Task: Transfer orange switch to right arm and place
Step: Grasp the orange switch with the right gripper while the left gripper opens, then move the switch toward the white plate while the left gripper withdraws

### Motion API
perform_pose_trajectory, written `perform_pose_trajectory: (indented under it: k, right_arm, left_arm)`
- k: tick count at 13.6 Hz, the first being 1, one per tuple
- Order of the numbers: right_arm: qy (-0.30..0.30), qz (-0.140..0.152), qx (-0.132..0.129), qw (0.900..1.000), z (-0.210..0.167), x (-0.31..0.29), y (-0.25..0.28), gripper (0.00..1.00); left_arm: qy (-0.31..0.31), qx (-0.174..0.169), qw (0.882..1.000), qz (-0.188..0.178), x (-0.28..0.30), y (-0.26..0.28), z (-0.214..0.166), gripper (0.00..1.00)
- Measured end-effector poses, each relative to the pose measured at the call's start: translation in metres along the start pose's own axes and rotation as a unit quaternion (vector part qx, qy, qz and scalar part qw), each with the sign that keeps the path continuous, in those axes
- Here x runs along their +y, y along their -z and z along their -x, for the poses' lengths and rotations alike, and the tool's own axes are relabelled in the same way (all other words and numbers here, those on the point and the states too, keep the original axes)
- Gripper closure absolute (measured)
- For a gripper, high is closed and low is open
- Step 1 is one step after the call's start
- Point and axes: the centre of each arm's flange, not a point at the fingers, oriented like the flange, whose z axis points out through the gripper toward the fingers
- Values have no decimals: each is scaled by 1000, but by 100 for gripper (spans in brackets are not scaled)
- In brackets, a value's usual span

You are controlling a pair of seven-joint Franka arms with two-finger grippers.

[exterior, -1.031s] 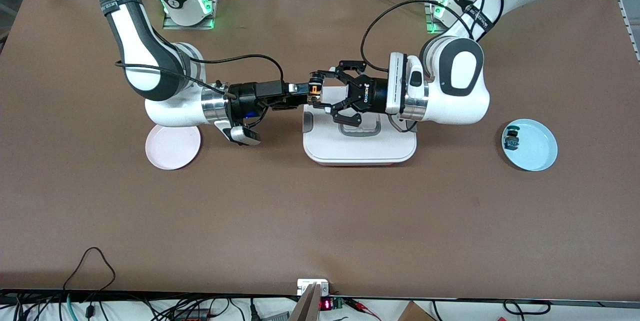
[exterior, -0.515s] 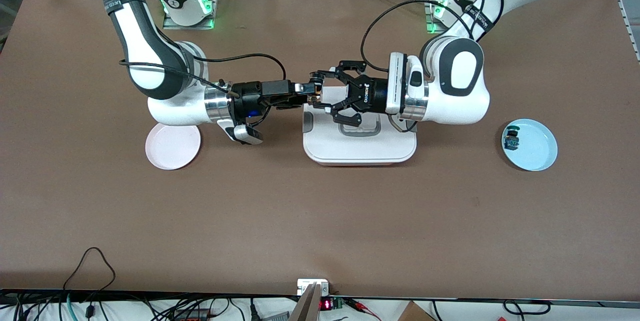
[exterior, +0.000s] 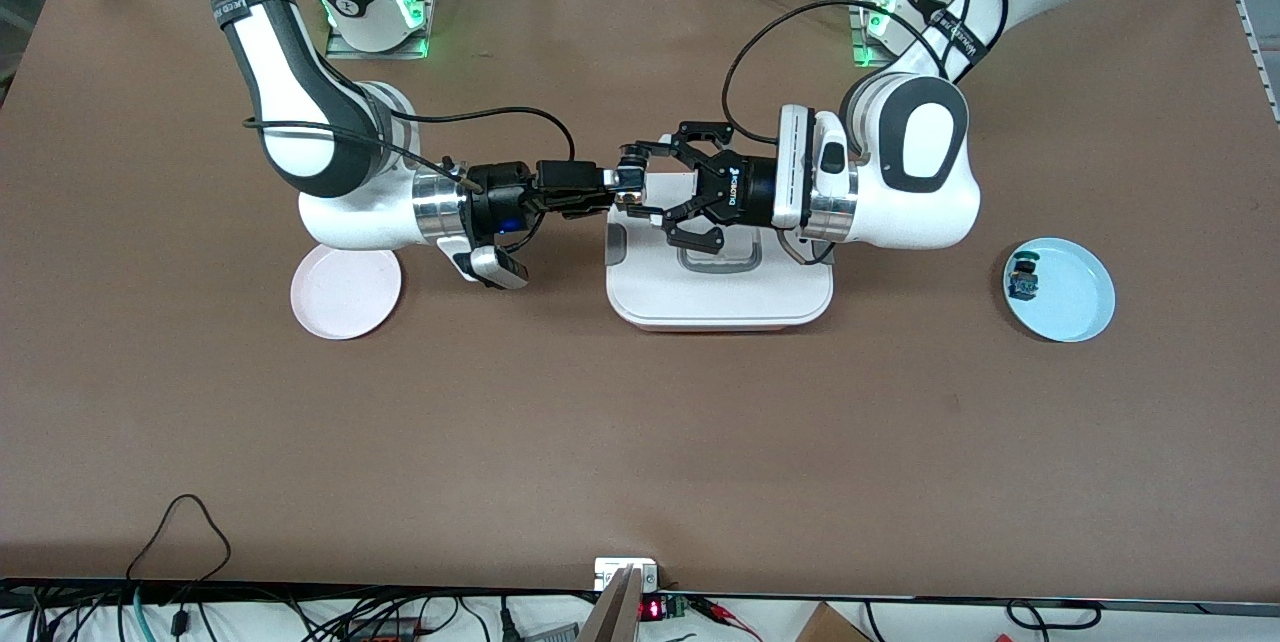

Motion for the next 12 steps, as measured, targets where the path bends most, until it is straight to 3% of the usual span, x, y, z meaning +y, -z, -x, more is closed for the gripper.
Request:
perform_pose_trajectory:
  k: [2, 6, 10, 12]
  right_arm:
    - [0, 0, 0, 1000, 0, 0, 0, 59]
    - [0, 1, 1, 1000, 0, 0, 0, 59]
    - [0, 2, 4, 1000, -1, 0, 2, 59]
    - [1, 2, 5, 1000, -2, 0, 3, 59]
  left_arm:
    - [0, 0, 1000, 0, 0, 0, 0, 28]
    - [0, 8, 1000, 6, -1, 5, -2, 0]
    - [-10, 47, 998, 26, -15, 57, -11, 0]
    - [-20, 43, 998, 42, -23, 104, -6, 0]
